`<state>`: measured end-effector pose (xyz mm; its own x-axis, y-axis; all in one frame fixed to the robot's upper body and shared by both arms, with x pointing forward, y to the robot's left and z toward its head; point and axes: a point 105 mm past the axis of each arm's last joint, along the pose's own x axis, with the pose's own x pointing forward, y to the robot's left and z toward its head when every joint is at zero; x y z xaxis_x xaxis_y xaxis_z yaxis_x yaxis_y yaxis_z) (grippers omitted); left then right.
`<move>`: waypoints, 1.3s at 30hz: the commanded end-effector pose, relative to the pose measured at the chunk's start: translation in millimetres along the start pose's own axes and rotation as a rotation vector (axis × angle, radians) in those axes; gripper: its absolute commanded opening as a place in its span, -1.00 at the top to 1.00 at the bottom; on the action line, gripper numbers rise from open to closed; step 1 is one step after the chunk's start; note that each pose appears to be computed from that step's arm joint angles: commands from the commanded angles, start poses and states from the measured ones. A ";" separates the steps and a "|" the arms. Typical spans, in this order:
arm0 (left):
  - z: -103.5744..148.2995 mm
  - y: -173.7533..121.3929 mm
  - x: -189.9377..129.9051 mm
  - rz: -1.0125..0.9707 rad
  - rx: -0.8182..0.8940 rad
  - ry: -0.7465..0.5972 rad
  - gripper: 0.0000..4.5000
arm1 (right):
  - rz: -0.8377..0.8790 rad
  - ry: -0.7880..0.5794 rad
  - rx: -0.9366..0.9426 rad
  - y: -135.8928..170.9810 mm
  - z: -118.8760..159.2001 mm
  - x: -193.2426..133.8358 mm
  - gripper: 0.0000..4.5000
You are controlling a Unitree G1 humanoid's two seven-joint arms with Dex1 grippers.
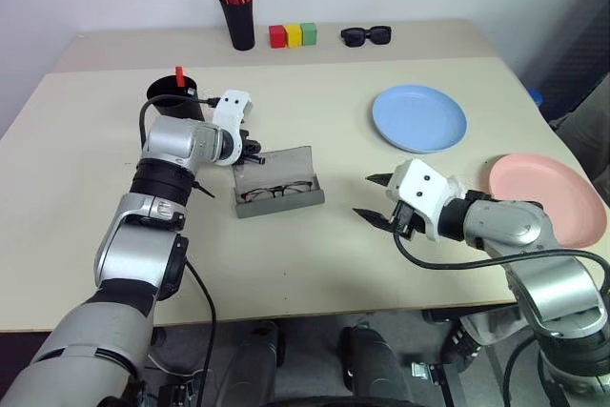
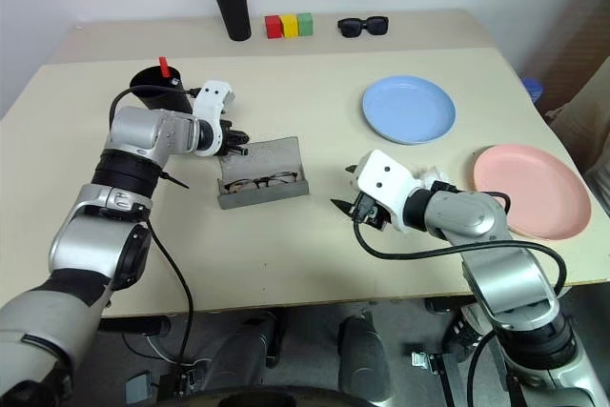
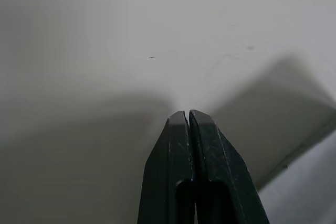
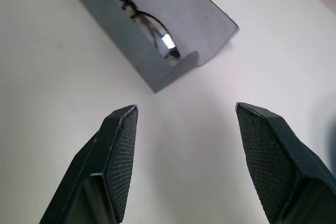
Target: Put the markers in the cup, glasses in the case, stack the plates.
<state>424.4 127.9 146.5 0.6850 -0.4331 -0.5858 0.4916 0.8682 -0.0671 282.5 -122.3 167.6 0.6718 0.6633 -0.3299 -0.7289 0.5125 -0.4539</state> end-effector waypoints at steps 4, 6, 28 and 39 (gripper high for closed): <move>-1.8 -9.0 -20.2 -0.033 0.128 -0.058 0.98 | -0.064 -0.049 -0.031 -14.9 13.7 -1.4 -0.33; -4.6 -17.0 -28.2 -0.063 0.156 -0.084 0.98 | -0.072 -0.048 -0.031 -18.4 13.0 -0.2 -0.33; -49.9 -89.0 -95.3 -0.209 0.612 -0.631 0.98 | -0.378 0.294 -0.254 -117.0 -69.7 50.2 -0.33; -55.7 -103.1 -108.7 -0.248 0.545 -0.744 1.00 | -0.412 0.341 -0.302 -131.5 -91.0 60.1 0.86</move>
<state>273.5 98.5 158.8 0.6073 -0.7943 0.0144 0.7401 0.5722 0.3533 427.6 -202.5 118.0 0.9196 0.1914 -0.3431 -0.3926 0.4822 -0.7832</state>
